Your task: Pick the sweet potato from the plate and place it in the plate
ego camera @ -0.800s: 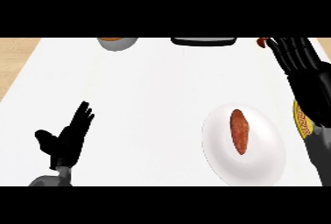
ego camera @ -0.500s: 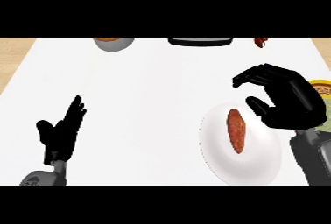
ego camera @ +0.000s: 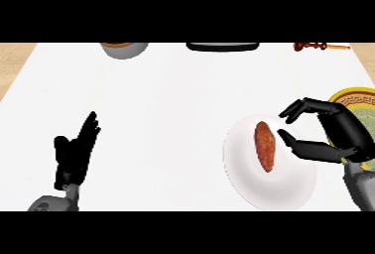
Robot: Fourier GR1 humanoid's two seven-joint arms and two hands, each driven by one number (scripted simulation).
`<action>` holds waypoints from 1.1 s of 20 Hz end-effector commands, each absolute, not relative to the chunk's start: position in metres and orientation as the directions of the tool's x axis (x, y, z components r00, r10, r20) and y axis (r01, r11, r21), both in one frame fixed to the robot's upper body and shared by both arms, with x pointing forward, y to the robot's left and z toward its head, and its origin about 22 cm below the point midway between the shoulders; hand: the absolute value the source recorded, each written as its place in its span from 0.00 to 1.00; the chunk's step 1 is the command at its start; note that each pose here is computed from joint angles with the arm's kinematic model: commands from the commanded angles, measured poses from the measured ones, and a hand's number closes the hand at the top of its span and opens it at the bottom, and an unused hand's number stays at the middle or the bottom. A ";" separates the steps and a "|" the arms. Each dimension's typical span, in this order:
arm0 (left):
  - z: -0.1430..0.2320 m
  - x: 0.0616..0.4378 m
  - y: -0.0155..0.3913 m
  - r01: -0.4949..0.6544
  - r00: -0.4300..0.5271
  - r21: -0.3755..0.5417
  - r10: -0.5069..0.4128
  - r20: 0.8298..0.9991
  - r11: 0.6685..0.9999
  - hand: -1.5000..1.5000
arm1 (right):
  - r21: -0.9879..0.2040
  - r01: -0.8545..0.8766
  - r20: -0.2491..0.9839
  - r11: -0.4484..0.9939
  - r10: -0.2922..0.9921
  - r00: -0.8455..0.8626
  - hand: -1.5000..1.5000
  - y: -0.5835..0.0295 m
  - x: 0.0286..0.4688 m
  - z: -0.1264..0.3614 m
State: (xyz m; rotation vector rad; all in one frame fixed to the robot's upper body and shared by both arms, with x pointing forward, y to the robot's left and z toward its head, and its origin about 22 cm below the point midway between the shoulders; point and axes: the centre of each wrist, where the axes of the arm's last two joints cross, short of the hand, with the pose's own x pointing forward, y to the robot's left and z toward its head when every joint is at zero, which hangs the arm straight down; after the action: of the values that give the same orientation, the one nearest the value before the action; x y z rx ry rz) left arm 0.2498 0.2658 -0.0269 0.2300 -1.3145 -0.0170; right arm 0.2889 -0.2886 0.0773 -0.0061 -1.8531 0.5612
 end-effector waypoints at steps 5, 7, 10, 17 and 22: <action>-0.012 0.250 0.256 -0.108 0.282 0.198 -0.161 0.946 0.974 0.50 | -0.366 -0.522 0.905 0.771 0.165 -0.391 0.00 -0.329 0.262 0.005; -0.015 0.253 0.246 -0.107 0.276 0.204 -0.168 0.946 0.973 0.50 | -0.509 -0.503 0.844 0.698 0.290 -0.452 0.00 -0.329 0.279 0.020; -0.025 0.248 0.263 -0.100 0.289 0.196 -0.160 0.944 0.975 0.50 | -0.696 -0.390 0.708 0.603 0.487 -0.511 0.00 -0.335 0.289 0.038; -0.019 0.255 0.243 -0.095 0.283 0.192 -0.159 0.946 0.977 0.50 | -0.833 -0.423 0.544 0.356 0.665 -0.512 0.00 -0.317 0.312 0.083; -0.022 0.250 0.254 -0.118 0.285 0.218 -0.178 0.942 0.969 0.50 | -0.817 -0.551 0.477 0.172 0.739 -0.475 0.00 -0.293 0.319 0.093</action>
State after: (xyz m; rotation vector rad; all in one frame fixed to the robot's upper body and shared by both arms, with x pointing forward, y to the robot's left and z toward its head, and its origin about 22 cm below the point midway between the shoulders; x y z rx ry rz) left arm 0.2522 0.2479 -0.0152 0.2421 -1.2857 -0.0387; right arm 0.3177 -0.3063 0.0860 -0.1849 -1.5315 1.4148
